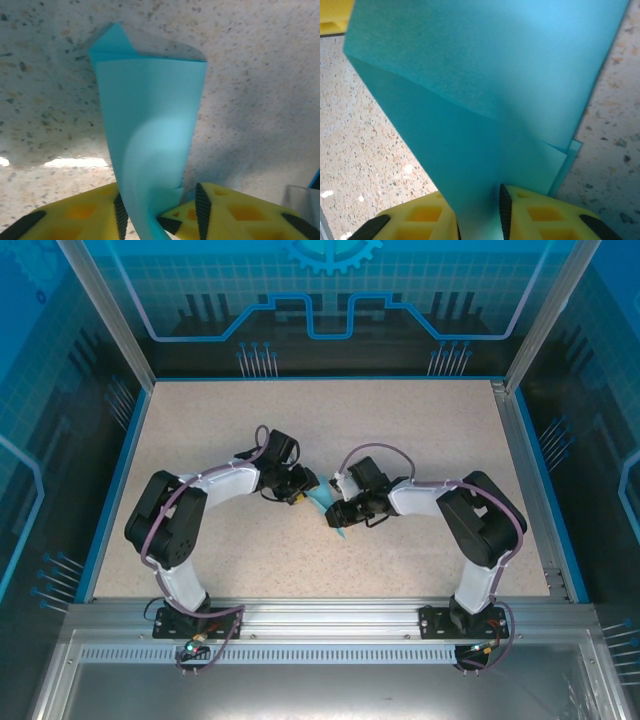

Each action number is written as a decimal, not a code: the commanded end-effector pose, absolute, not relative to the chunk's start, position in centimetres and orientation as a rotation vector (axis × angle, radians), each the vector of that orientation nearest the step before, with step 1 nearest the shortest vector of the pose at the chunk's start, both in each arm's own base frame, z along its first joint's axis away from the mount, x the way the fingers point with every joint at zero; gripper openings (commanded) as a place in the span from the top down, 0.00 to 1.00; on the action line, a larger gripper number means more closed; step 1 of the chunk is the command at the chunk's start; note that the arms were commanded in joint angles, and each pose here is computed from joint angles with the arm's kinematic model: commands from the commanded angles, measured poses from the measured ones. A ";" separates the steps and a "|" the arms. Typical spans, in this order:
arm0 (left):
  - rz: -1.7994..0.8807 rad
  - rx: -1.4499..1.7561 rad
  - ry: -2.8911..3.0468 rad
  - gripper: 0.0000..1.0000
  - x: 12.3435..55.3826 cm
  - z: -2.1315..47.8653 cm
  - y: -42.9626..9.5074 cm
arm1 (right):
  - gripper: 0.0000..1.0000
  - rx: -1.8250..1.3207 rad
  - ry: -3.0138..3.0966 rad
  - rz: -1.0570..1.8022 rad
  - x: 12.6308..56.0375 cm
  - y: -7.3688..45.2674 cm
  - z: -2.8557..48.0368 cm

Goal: Fold a paper plane with a square sheet of paper (pick it up from the middle)
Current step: Fold the wing for the fifth time at the center of the table.

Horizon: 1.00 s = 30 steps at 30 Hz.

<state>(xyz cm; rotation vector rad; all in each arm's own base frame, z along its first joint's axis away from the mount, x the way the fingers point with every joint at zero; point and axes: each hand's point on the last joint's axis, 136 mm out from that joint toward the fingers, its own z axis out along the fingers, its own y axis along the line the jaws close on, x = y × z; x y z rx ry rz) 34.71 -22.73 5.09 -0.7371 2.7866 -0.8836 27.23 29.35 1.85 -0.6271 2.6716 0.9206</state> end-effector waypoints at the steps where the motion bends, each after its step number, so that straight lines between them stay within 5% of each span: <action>1: -0.838 -0.799 2.830 0.63 34.5 4.7 -22.0 | 0.71 -0.670 2.655 0.785 27.7 29.1 2.6; 9: -0.849 -0.801 2.846 0.84 34.7 4.8 -22.0 | 0.68 -0.758 2.608 0.597 27.9 29.7 3.7; 30: -0.873 -0.811 2.856 0.90 34.7 4.9 -22.3 | 0.74 -0.842 2.547 0.287 28.4 30.1 3.6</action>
